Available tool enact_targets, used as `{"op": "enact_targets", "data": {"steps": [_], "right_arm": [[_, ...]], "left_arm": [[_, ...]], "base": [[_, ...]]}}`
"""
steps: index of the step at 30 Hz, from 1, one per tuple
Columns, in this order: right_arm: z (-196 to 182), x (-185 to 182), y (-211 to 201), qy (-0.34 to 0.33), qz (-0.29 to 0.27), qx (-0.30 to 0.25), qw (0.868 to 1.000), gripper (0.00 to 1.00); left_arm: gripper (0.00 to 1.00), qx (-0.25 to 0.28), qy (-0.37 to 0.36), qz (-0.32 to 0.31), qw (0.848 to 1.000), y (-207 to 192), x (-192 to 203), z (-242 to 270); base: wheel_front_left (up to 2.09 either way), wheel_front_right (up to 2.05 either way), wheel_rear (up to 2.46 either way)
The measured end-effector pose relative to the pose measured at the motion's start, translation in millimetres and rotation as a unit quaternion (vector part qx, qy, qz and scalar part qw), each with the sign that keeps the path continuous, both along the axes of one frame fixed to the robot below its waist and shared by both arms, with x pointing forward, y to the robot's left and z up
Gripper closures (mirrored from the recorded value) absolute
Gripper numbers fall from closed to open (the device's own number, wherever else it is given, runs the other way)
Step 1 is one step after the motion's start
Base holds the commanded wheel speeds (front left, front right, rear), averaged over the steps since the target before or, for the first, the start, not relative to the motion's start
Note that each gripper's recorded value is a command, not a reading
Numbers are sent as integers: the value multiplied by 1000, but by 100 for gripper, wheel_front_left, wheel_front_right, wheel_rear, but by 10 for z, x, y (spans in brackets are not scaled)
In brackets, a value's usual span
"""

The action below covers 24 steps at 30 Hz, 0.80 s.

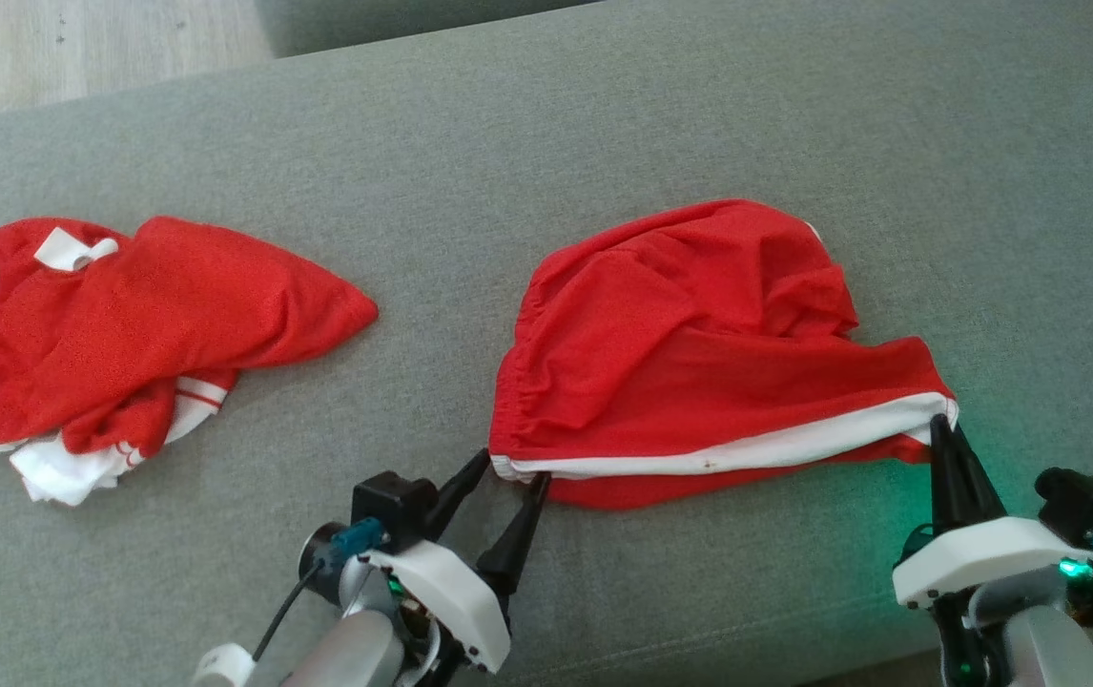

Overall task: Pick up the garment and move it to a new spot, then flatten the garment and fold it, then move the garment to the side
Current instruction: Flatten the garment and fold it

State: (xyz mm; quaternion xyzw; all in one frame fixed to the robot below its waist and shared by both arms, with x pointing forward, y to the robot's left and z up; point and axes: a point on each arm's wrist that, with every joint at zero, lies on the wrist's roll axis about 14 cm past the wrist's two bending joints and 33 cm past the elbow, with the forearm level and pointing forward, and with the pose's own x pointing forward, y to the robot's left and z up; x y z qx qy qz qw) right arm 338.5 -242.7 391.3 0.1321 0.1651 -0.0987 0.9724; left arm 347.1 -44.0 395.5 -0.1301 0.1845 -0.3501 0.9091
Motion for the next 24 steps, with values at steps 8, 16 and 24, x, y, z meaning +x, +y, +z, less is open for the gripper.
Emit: {"op": "enact_targets", "data": {"steps": [8, 16, 24], "right_arm": [[11, 11, 15, -2, 3, 0, 1000, 100], [271, 136, 86, -50, 30, -24, 998, 100], [1075, 478, 151, -170, 80, -76, 979, 100]], "left_arm": [[100, -5, -11, -8, 1000, -49, -14, 70], [100, -16, -90, 18, 996, 56, 238, 489], [100, -10, -192, 24, 981, 157, 447, 1013]], "base": [[0, 0, 0], [0, 0, 0], [0, 0, 0]]}}
